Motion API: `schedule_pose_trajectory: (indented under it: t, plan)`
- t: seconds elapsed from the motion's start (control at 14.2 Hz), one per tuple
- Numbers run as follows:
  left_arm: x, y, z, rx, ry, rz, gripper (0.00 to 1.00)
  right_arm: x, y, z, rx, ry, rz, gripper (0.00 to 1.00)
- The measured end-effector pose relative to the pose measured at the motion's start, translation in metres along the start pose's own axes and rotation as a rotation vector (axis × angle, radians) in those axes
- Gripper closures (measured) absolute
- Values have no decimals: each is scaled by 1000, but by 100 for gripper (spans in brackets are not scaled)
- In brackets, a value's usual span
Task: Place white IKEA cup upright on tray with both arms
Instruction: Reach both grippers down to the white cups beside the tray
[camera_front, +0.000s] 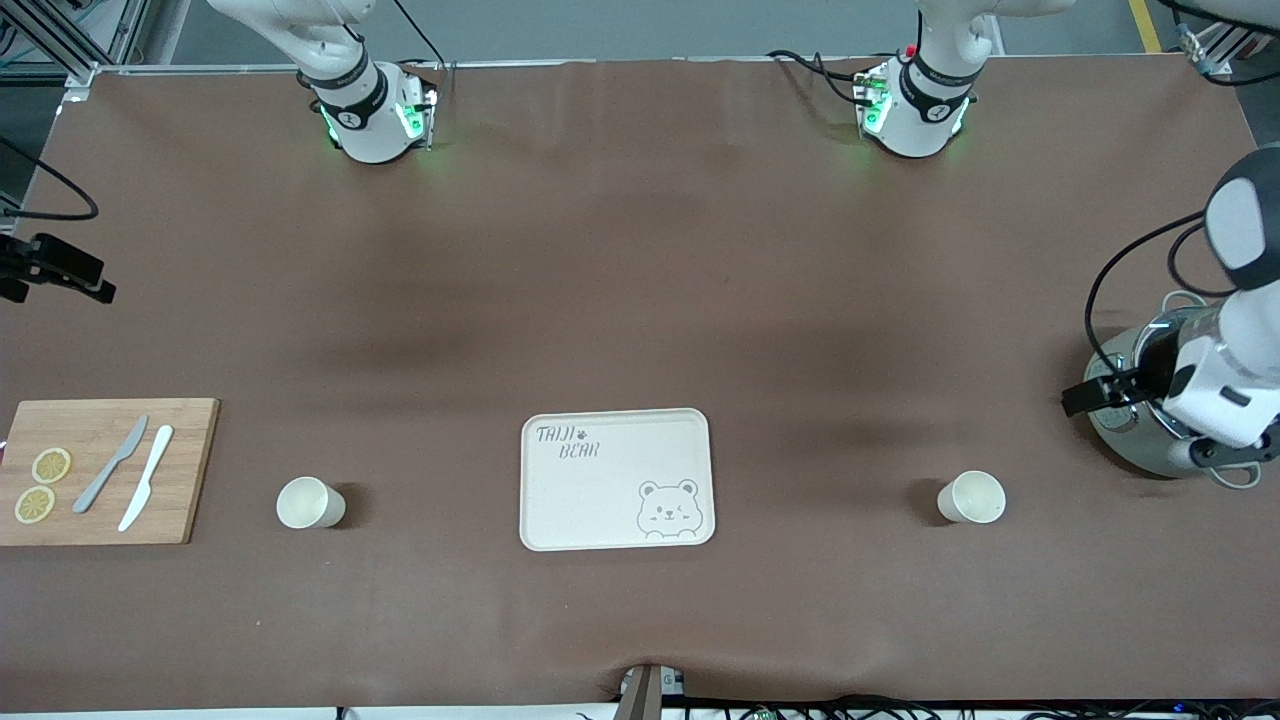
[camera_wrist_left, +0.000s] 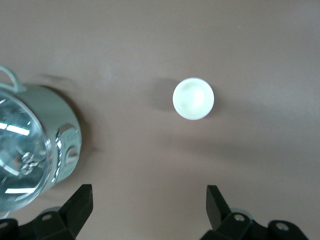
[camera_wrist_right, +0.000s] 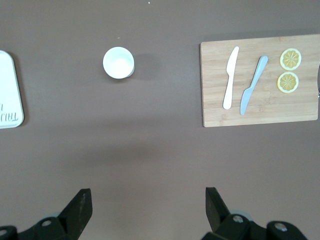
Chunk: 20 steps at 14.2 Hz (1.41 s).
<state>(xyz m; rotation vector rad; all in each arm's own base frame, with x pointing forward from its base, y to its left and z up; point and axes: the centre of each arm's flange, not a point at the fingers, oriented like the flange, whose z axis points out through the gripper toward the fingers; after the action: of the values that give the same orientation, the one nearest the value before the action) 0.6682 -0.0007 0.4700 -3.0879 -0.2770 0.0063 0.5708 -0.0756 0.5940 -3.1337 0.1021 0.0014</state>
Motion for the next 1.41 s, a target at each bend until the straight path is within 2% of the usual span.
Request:
schedule_pose_trajectory:
  t: [0.14,0.35,0.56,0.99,1.41]
  plan:
    - [8,3,28,3,6,2,0,17,-4,23,10,-2,24,0]
    - [21,4,67,7,20,11,0,46,-12,66,61,-16,62,0]
    - [33,-1,103,11,30,9,0,79,-13,107,77,-11,75,0]
    - [48,6,176,15,64,18,0,130,-23,193,68,88,79,0]
    - [51,15,222,13,84,31,0,154,-20,266,54,155,92,0]
